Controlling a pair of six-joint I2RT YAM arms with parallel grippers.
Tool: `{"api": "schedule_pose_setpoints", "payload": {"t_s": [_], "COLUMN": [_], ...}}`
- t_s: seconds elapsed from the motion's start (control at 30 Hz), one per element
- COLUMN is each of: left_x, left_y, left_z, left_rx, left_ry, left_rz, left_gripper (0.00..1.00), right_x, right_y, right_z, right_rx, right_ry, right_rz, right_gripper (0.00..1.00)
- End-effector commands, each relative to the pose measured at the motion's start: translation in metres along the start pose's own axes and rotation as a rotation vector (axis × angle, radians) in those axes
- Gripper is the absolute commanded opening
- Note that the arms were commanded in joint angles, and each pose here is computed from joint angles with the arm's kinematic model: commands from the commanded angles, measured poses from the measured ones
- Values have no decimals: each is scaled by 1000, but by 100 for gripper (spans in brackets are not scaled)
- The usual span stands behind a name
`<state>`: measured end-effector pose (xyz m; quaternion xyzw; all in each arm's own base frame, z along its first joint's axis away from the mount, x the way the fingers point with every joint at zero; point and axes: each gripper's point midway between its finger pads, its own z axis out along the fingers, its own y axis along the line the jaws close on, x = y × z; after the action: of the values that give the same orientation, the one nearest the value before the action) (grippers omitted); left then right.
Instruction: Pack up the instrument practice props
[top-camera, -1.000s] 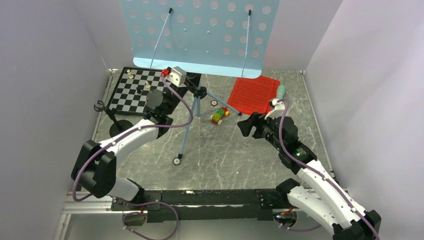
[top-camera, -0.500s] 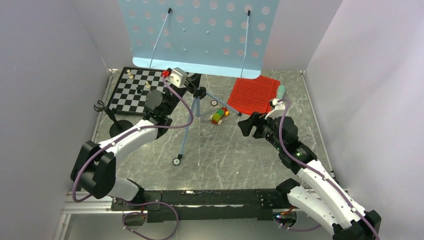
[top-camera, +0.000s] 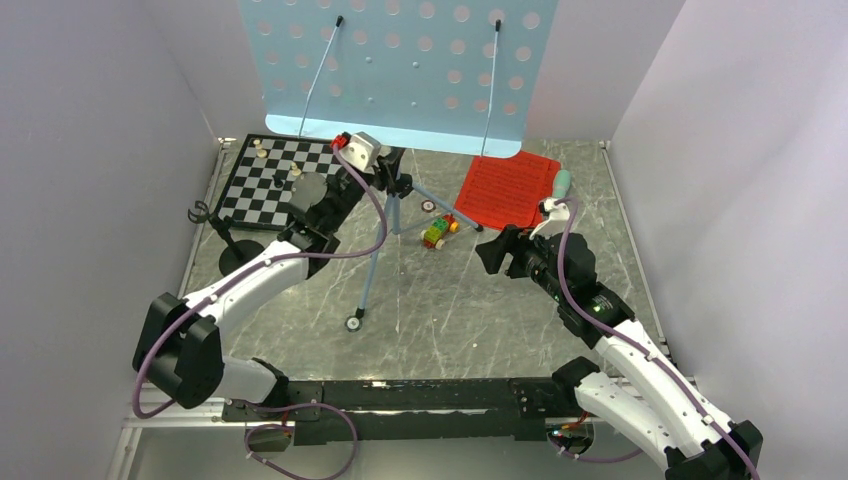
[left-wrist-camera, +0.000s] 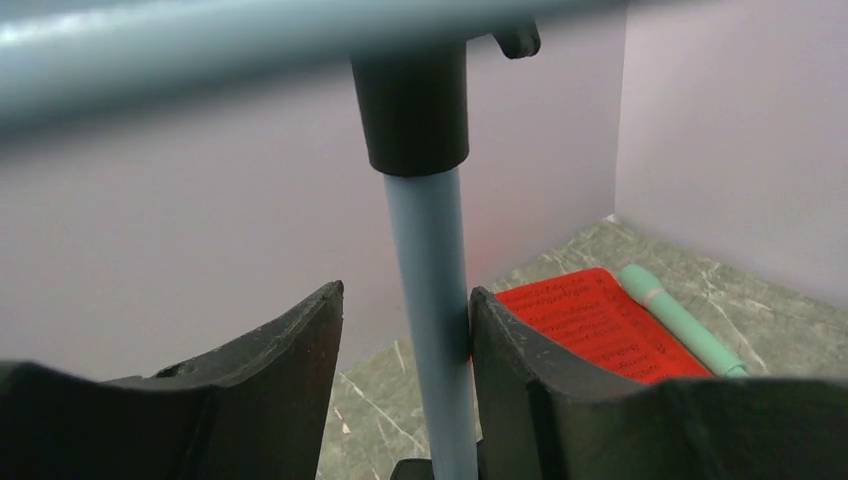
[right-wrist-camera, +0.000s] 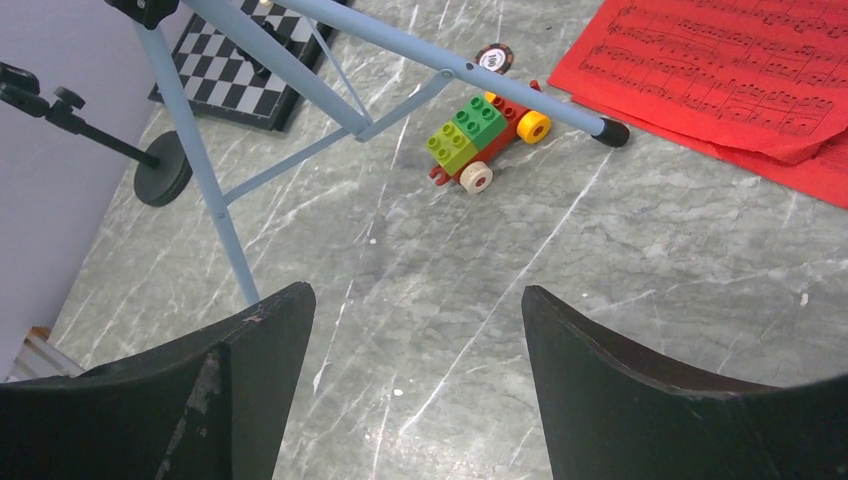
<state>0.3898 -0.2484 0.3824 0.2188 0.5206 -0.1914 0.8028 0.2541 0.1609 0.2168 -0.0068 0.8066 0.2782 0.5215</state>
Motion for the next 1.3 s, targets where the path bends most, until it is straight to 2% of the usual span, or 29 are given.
{"api": "schedule_pose_setpoints", "payload": {"t_s": [0.0,0.2,0.27,0.33,0.47,0.73,0.9,1.27], "left_x": [-29,-20,-17,-16,-19,-55,-73,-82], "left_y": [4,0,-2,-3,-5,-4,-5,-16], "left_z": [5,7,9,12,15,23,22,7], "left_rx": [-4,15,23,32,40,42,41,48], "left_ry": [0,28,33,35,22,-47,-78,-77], "left_rz": [55,58,58,60,57,-19,-118,-370], "left_gripper": [54,54,52,40,1,0,0,0], "right_x": [-23,-23,-22,-22,-24,-29,-30,-28], "right_y": [11,12,12,12,13,14,13,12], "right_z": [-4,-3,-3,-2,-2,-3,-6,0], "right_rx": [-19,-23,-23,-21,-21,-17,-13,8], "right_ry": [-59,-52,-48,-43,-46,-51,-56,-18], "right_rz": [12,12,11,10,9,-3,-6,-18], "right_gripper": [81,81,81,81,81,81,81,82]}}
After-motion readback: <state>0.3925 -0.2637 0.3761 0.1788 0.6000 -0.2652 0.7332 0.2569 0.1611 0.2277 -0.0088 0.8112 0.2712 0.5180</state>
